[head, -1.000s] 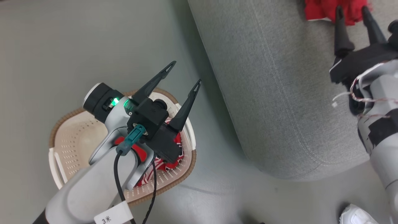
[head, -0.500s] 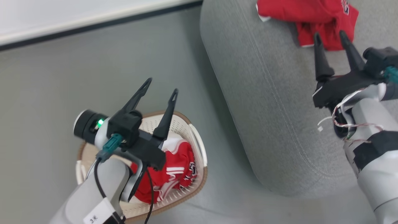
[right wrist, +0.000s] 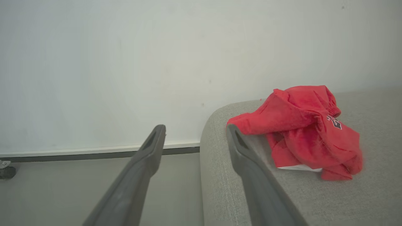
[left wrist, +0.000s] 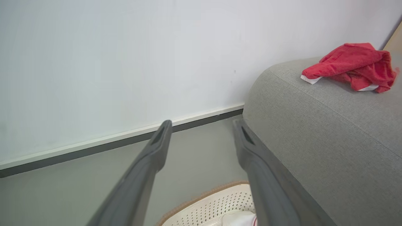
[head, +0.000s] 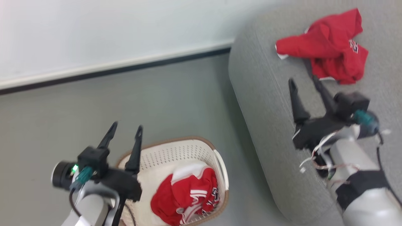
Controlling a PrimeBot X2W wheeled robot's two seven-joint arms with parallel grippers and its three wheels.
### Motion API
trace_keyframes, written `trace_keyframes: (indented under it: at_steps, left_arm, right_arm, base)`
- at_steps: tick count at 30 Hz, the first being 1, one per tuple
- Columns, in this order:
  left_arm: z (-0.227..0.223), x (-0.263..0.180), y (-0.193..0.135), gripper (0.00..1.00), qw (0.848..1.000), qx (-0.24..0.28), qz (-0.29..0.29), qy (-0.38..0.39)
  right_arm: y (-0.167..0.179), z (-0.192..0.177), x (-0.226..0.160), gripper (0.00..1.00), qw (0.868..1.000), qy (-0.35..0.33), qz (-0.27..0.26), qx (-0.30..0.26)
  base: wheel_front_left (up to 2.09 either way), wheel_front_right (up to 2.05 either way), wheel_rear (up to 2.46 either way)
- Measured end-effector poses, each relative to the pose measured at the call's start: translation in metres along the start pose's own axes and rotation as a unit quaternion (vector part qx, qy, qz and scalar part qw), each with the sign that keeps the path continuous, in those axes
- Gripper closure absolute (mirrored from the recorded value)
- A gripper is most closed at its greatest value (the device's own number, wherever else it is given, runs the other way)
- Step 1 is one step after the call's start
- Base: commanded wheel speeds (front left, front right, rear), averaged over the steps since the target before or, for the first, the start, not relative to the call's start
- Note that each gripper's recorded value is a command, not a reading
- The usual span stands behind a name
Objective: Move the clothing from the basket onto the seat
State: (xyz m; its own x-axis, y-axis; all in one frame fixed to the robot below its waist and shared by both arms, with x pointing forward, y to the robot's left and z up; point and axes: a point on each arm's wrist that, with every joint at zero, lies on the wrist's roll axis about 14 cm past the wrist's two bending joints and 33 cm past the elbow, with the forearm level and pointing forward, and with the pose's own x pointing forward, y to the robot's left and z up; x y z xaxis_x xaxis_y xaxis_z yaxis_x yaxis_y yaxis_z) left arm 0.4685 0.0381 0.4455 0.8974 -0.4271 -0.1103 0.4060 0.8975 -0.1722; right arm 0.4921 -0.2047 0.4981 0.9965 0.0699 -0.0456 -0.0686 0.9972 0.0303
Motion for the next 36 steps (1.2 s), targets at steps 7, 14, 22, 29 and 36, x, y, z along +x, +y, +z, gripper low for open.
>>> trace_keyframes:
  at_steps: [7, 14, 22, 29, 36]
  left_arm:
    - [0.007, -0.041, 0.034, 0.0, 0.998, 0.004, 0.062, -0.005]
    - [0.005, -0.081, 0.051, 0.0, 0.994, -0.011, 0.108, -0.006]
    - [0.015, -0.12, 0.068, 0.0, 0.986, -0.03, 0.159, -0.032]
    - [0.017, -0.143, 0.071, 0.0, 0.981, -0.03, 0.186, -0.045]
    - [0.022, -0.161, 0.074, 0.0, 0.977, -0.021, 0.205, -0.06]
  right_arm:
    - [0.038, 0.005, -0.021, 0.0, 0.999, -0.017, 0.029, 0.016]
    - [0.063, 0.012, -0.043, 0.0, 0.998, -0.035, 0.05, 0.033]
    - [0.077, 0.016, -0.071, 0.0, 0.996, -0.05, 0.064, 0.044]
    - [0.075, 0.012, -0.093, 0.0, 0.996, -0.053, 0.052, 0.052]
    - [0.082, 0.005, -0.112, 0.0, 0.996, -0.051, 0.054, 0.058]
  base:
    - [0.0, 0.0, 0.0]
    - [0.0, 0.0, 0.0]
    - [0.0, 0.0, 0.0]
    - [0.0, 0.0, 0.0]
    - [0.0, 0.0, 0.0]
